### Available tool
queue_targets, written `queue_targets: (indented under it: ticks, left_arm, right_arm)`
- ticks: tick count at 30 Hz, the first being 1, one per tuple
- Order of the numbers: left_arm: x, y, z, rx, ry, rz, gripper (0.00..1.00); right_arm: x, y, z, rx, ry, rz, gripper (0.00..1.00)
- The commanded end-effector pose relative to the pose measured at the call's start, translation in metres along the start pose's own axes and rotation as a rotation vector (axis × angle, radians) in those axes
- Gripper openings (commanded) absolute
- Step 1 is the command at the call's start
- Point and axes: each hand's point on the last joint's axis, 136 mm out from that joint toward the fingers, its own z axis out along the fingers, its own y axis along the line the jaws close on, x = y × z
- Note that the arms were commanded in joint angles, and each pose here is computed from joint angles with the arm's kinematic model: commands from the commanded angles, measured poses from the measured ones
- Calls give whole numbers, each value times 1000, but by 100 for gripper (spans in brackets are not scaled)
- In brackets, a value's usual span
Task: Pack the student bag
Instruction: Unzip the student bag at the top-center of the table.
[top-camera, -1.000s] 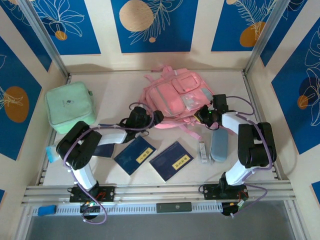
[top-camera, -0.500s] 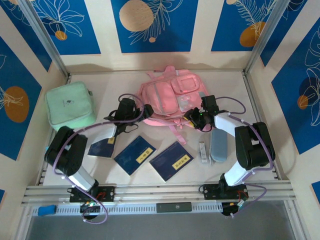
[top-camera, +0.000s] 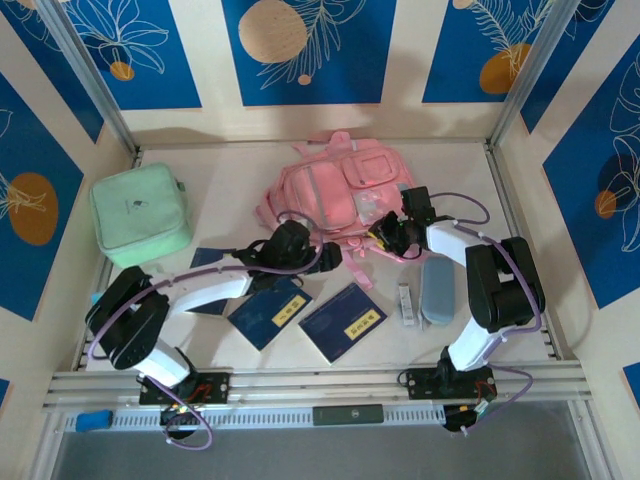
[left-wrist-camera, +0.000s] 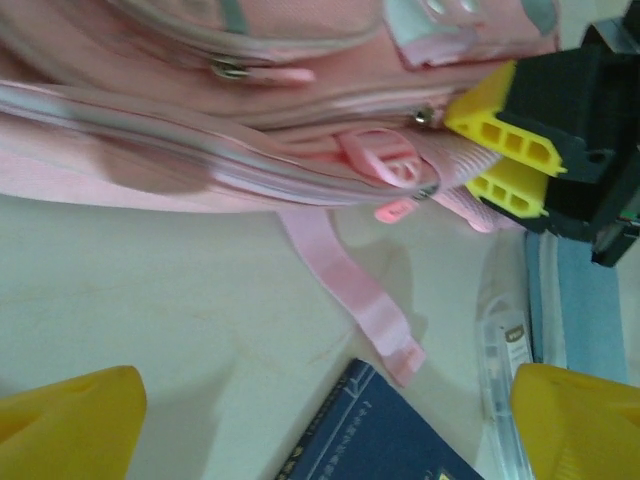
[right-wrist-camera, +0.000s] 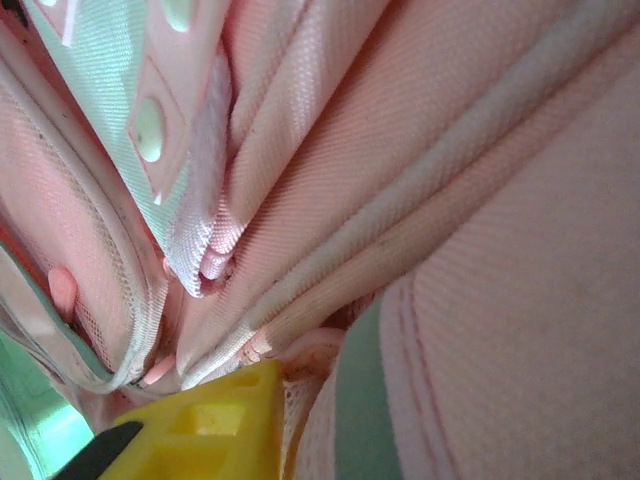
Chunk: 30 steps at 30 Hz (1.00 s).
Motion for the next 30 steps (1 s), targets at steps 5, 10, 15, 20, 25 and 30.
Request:
queue_targets:
  ticks: [5,10,15,20,25,30]
  left_arm:
    - [15,-32,33,29,23,153,77]
    - [15,-45,55,56,21,229,69]
    - [12,-48,73,33,22,264,66]
    - [-7,-42,79,-60,-55,302,63]
    - [-17,-43,91,-92,-90,346,56]
    - [-23,-39,98,-132,-113,356,46]
  right_arm:
    - [10,32,-19,-97,17,4,9]
    - [17,46,-32,-123,21,32,5]
    - [19,55,-44,-123,3,50,3]
    - [21,60,-49,-132,-3,63,2]
    - [21,63,-50,-134,-7,73,1]
    - [21,66,-50,-138,-9,74,0]
